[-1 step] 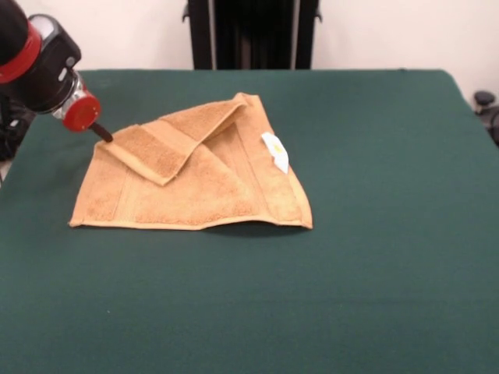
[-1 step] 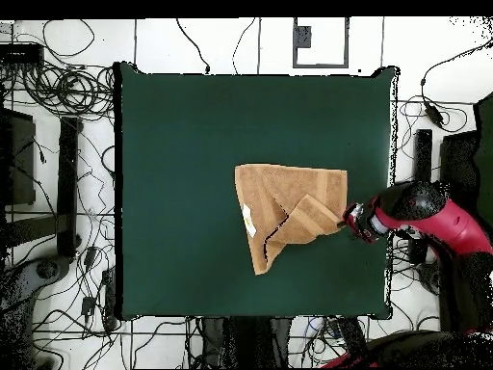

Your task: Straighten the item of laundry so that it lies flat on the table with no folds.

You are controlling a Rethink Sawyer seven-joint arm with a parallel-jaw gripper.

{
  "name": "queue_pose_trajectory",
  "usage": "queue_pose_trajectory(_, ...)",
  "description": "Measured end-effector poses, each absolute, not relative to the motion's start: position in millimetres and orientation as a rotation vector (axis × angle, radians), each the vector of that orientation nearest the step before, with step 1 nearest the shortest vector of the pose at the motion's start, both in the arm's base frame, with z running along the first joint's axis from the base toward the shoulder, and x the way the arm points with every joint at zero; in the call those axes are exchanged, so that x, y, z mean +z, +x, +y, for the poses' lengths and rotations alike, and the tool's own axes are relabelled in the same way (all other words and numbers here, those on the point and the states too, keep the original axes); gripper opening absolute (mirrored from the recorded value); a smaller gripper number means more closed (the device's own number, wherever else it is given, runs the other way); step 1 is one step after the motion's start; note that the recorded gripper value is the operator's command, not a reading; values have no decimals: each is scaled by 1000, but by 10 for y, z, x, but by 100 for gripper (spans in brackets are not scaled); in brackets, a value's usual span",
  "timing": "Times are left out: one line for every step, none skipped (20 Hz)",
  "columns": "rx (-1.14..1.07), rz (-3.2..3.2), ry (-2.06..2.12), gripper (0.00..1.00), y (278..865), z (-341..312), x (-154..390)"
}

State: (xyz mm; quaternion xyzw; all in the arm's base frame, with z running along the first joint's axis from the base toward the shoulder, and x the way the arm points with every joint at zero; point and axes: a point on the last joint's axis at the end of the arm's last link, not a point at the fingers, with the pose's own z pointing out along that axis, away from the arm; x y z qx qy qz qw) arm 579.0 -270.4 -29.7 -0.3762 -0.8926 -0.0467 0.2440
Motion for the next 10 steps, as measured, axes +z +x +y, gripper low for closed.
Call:
queue_pose_trajectory(-128,-2441,-1028,0,5794,-2702,-298)
queue_pose_trajectory(-128,-2445,-1029,0,5799,-2700,-300)
queue_pose_trajectory(-129,-2450,-1029,0,5804,-2694,-302)
queue_pose_trajectory(-131,-2458,-1030,0,5814,-2683,-304)
queue_pose_trajectory(-133,-2467,-1030,0,5826,-2668,-306)
queue_pose_trajectory(-138,-2483,-1030,0,5852,-2643,-303)
queue_pose_trajectory(-140,-2494,-1029,0,5872,-2629,-295)
queue_pose_trajectory(-141,-2499,-1029,0,5883,-2627,-286)
queue_pose_trajectory(-141,-2504,-1030,0,5894,-2624,-276)
queue_pose_trajectory(-140,-2510,-1032,0,5908,-2631,-257)
